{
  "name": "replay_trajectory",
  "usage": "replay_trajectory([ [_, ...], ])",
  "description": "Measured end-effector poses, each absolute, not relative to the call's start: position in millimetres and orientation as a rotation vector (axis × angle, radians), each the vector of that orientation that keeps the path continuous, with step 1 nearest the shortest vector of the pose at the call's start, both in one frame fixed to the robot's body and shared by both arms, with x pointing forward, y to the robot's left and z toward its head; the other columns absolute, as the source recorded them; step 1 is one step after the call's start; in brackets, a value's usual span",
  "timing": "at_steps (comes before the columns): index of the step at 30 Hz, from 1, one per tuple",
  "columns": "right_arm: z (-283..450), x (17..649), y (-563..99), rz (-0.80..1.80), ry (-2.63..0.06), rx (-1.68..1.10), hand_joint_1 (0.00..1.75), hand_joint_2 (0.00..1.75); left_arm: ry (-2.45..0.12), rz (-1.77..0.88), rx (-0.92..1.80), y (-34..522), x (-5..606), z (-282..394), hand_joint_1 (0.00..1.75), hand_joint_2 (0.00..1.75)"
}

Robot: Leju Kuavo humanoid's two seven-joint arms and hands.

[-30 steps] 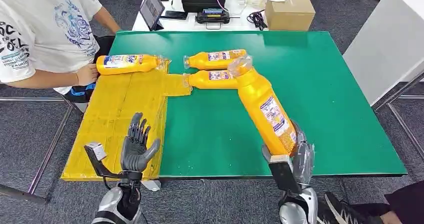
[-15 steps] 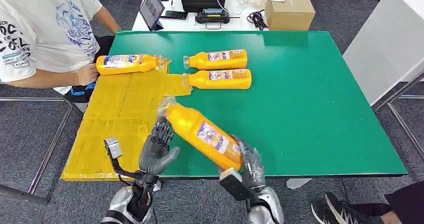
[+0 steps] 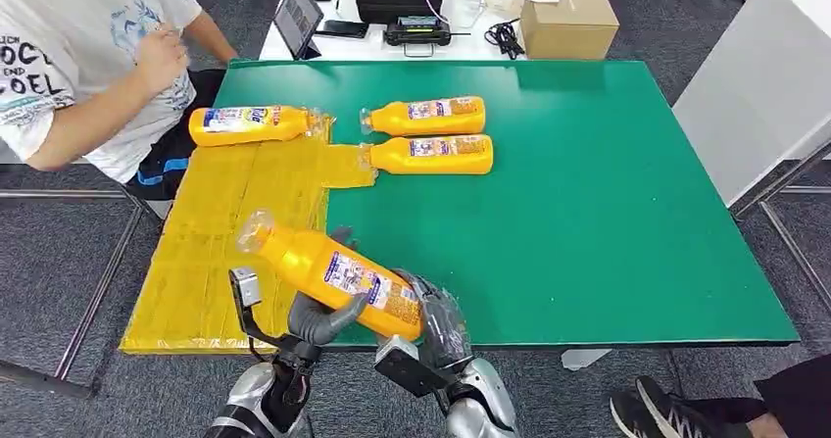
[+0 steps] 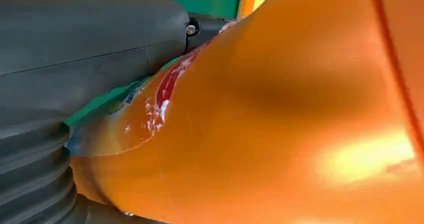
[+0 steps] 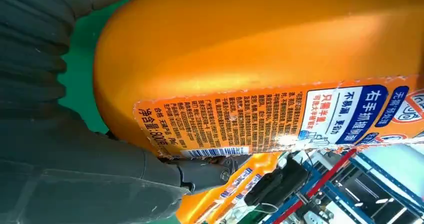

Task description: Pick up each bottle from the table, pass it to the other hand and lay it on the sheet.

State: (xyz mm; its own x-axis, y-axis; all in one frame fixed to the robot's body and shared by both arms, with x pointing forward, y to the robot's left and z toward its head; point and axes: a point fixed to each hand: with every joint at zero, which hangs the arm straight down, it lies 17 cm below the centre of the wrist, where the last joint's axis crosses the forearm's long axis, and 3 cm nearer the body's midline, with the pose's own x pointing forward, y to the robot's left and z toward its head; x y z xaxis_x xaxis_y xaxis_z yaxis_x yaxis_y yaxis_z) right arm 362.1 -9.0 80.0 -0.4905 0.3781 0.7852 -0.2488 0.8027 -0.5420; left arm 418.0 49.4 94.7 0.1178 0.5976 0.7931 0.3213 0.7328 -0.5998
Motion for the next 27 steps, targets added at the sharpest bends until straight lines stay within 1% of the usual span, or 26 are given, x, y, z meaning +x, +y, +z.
replay_trajectory([
  [6, 79, 364, -5, 0.774, -1.939, -0.102, 1.75, 1.75, -1.476, 0.234, -0.788, 49, 419, 91, 0.0, 1.75],
  [7, 77, 364, -3, 0.784, -1.933, -0.098, 1.75, 1.75, -1.472, 0.246, -0.81, 49, 418, 92, 0.09, 1.75],
  [8, 76, 364, -2, 0.794, -1.927, -0.094, 1.75, 1.75, -1.469, 0.26, -0.839, 48, 417, 95, 1.55, 1.75],
  [9, 74, 364, 1, 0.808, -1.92, -0.086, 1.75, 1.75, -1.468, 0.275, -0.873, 48, 416, 98, 1.75, 1.75],
  [16, 66, 366, 12, 0.889, -1.893, -0.066, 1.75, 1.75, -1.48, 0.429, -1.028, 64, 408, 116, 1.75, 1.75],
  [27, 71, 366, 22, 0.933, -1.905, -0.051, 1.75, 1.75, -1.506, 0.507, -1.041, 81, 405, 123, 1.75, 1.75],
])
